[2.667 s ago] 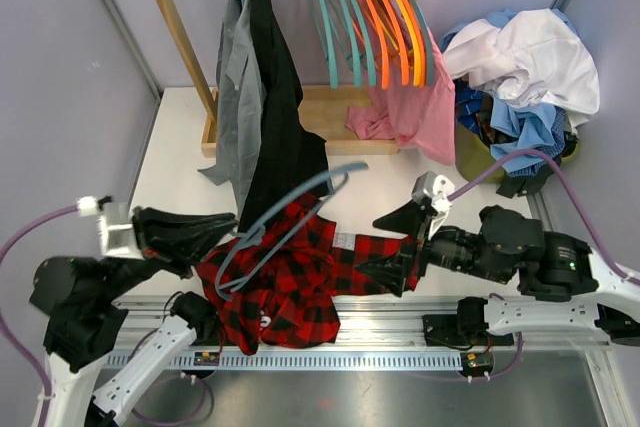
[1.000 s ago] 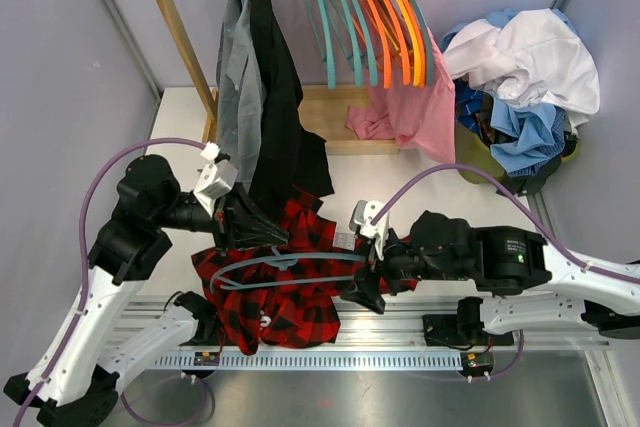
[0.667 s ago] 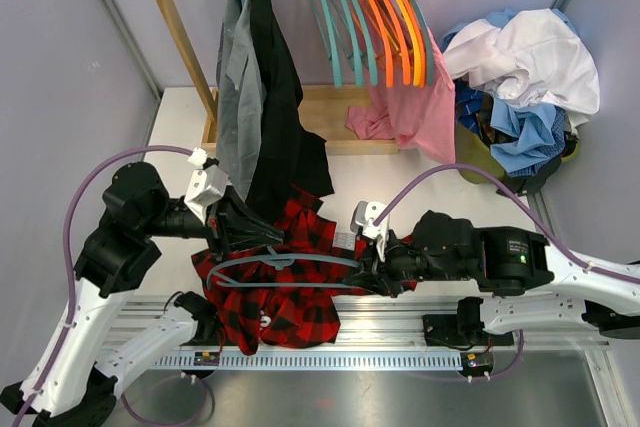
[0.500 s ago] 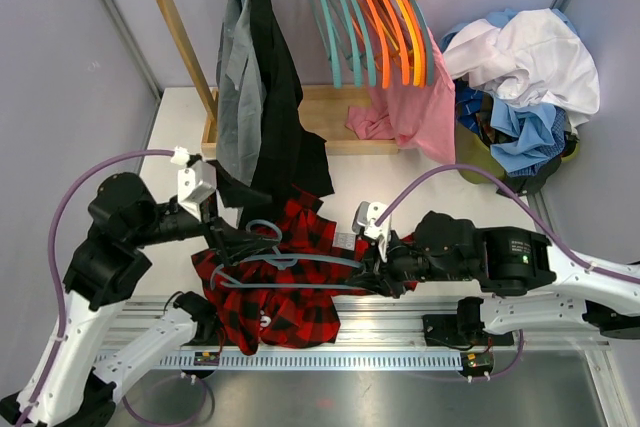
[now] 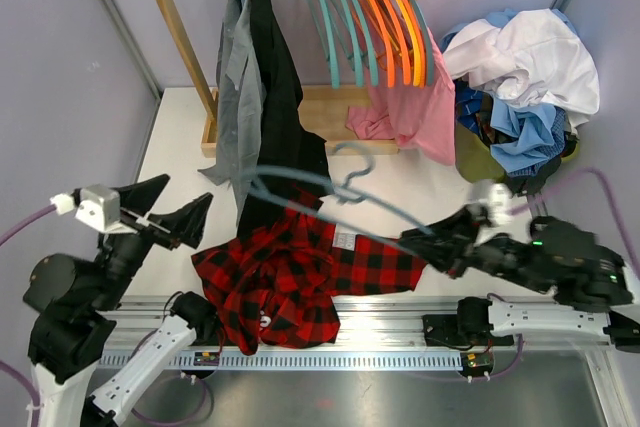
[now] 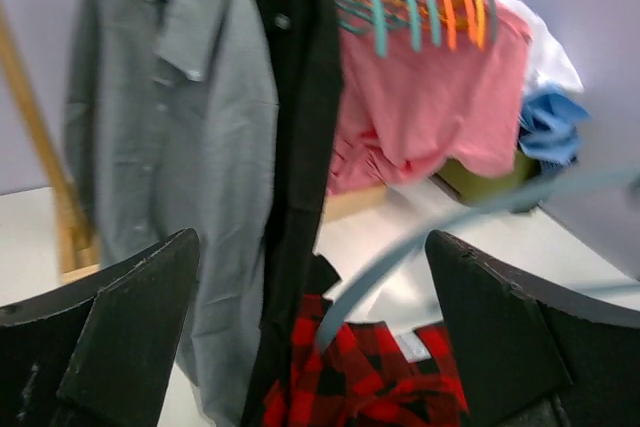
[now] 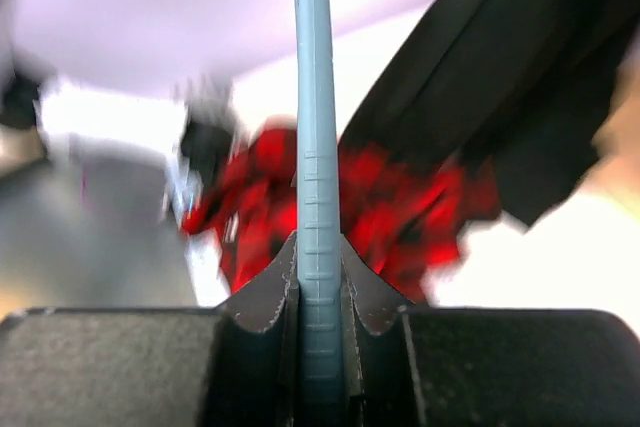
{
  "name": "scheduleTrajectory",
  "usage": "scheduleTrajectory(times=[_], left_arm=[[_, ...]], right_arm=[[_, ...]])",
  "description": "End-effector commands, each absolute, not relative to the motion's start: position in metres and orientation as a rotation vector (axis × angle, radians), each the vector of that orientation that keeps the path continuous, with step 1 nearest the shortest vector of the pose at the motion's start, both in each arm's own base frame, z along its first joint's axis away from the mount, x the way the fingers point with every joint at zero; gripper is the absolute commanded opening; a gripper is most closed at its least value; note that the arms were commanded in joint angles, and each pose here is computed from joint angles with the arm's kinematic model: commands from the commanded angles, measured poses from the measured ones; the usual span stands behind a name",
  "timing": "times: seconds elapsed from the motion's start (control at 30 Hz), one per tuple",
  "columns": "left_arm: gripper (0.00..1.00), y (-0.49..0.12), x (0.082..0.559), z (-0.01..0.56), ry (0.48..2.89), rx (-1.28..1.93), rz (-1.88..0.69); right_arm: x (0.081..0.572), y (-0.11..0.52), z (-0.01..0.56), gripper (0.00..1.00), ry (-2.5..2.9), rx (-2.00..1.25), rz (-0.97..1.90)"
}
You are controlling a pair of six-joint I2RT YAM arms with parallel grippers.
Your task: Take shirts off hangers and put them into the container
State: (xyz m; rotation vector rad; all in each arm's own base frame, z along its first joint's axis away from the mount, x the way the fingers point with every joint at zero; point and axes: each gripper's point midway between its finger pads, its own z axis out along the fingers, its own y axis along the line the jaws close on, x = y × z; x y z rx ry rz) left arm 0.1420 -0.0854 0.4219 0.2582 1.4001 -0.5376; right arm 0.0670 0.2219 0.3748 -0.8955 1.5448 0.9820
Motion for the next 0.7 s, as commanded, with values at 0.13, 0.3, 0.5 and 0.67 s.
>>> scheduleTrajectory(times=[0.13,0.3,0.5,0.67], left_arm=[[0.99,-0.052,0.139,0.415,1.376,0.074,-0.472],[0.99,-0.062,0.141,0.396,1.422,0.087,-0.515],[0.99,-0.066,0.138,0.386,1.437,0.092,-0.55],[0.99,-0.067,0.133,0.386,1.43,0.098,-0.567]], right_arm=[[0.126,0.161,0.46,0.0,1.27,-0.398,0.828],[0.16,0.162,0.485,0.0,1.253,-0.194,0.646],[0.184,0.211,0.506,0.0,1.221,-0.177,0.443],[0.198,0.232,0.518,0.0,1.23,-0.16,0.313]])
